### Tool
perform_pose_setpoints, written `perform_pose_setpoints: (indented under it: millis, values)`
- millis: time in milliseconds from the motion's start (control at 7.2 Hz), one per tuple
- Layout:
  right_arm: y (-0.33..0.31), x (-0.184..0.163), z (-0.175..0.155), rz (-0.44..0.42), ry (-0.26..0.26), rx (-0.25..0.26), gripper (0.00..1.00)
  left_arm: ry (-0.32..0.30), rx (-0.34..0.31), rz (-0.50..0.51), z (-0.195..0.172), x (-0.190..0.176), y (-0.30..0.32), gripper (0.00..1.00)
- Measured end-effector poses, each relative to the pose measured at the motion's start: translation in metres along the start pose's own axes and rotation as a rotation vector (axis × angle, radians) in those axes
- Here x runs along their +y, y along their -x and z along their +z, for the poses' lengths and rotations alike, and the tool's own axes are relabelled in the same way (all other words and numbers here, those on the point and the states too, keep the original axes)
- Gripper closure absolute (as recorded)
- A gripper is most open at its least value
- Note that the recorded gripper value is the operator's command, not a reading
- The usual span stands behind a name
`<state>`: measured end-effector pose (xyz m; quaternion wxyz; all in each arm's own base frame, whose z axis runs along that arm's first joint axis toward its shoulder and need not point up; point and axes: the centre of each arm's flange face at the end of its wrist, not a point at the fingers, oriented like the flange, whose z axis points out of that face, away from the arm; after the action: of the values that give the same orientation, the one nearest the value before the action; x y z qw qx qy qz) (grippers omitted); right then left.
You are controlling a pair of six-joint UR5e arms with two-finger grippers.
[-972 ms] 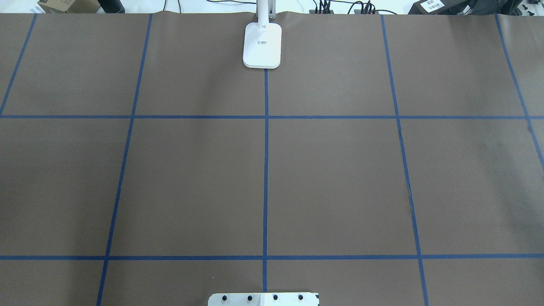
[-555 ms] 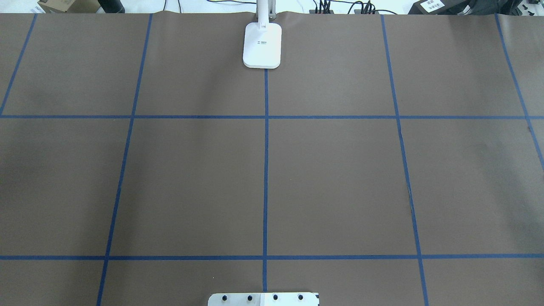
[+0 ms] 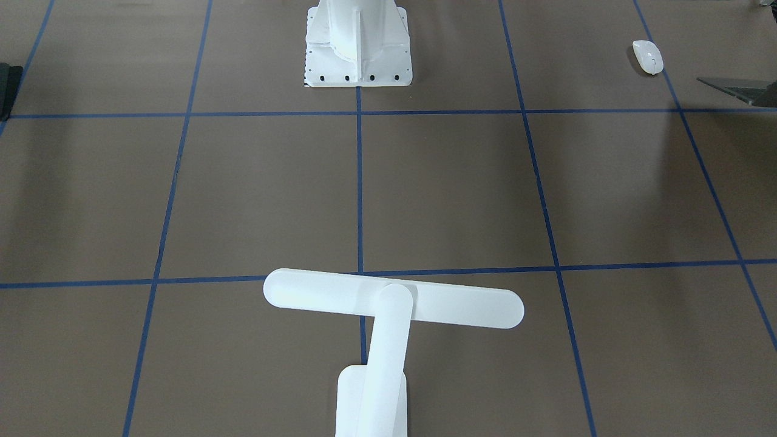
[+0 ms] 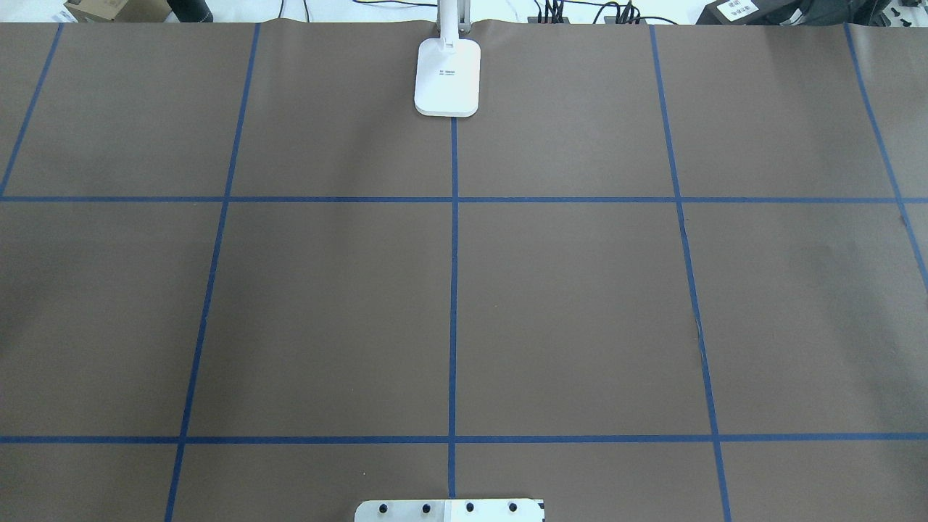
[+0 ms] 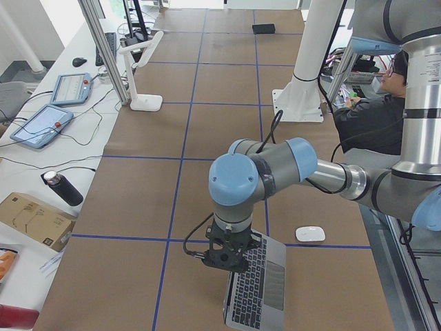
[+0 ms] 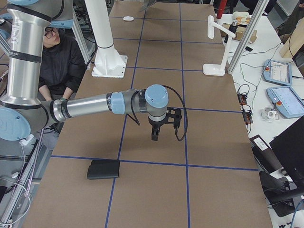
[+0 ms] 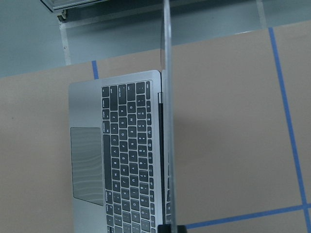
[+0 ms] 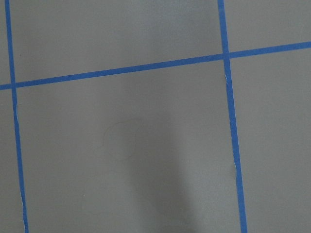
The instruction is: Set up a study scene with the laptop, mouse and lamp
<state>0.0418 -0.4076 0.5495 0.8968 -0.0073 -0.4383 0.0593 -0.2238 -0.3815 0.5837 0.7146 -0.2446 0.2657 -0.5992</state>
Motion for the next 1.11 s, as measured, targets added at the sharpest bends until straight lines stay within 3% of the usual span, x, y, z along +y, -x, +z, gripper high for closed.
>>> perform_pose_setpoints:
  millis: [555, 1111]
  values:
    - [0.002, 0.001, -0.009, 0.0, -0.02, -0.001, 0.01, 0.045, -0.033, 0.008, -0.021, 0.116, -0.136, 1.0]
    - [0.001, -0.005, -0.01, 0.003, -0.024, 0.005, 0.01, 0.093, -0.083, -0.044, -0.029, 0.283, -0.236, 1.0]
